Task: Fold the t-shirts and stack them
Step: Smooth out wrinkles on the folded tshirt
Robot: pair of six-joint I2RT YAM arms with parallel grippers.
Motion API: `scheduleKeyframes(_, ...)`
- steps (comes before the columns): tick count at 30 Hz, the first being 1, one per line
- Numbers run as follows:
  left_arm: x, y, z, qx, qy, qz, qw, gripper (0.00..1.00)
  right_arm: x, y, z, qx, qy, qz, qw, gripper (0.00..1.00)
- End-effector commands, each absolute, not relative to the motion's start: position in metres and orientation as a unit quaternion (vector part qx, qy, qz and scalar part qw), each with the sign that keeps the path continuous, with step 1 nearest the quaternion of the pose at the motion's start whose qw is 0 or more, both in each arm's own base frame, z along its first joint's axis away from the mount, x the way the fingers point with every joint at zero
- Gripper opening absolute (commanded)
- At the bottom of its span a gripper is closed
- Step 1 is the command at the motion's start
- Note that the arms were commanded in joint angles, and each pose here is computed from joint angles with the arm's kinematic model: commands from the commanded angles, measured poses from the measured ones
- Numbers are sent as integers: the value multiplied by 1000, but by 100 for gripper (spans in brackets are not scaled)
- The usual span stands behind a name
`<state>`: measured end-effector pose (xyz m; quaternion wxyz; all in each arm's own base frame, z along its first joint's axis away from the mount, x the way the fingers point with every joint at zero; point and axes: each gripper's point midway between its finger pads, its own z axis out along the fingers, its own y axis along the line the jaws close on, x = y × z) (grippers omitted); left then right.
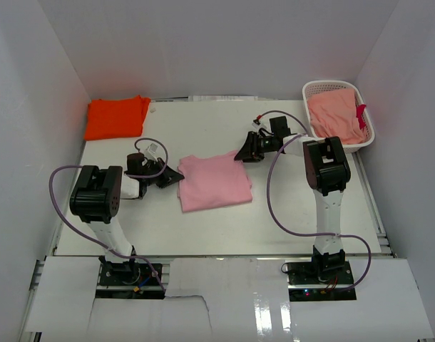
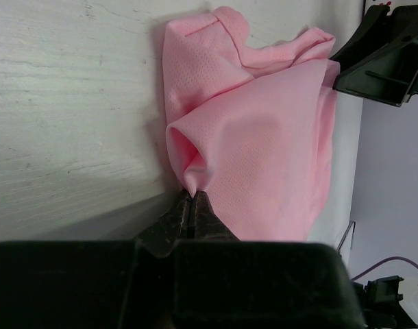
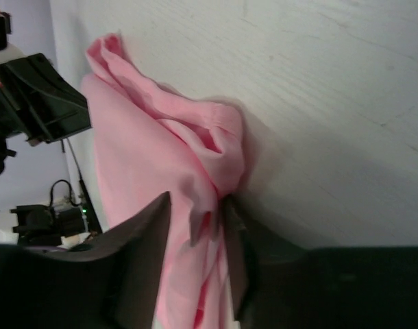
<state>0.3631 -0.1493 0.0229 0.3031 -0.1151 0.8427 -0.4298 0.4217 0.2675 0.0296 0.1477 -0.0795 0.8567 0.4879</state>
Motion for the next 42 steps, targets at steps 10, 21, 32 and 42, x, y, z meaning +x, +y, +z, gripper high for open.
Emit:
scheduleKeyframes(10,384,-136,50,-106,850,-386,343,0,431,230,43,-61,882,421,201,67)
scheduleKeyframes(21,408,-141,77,-92,840,-399,357,0,425,210,49,-49,895,386,220,67)
scheduleKeyframes(32,399,-147,53,-92,851,-404,322,0,420,214,50,-58,890,401,210,69)
scheduleKeyframes(42,395,-150,42,-92,857,-399,312,0,407,229,39,-62,883,426,185,73)
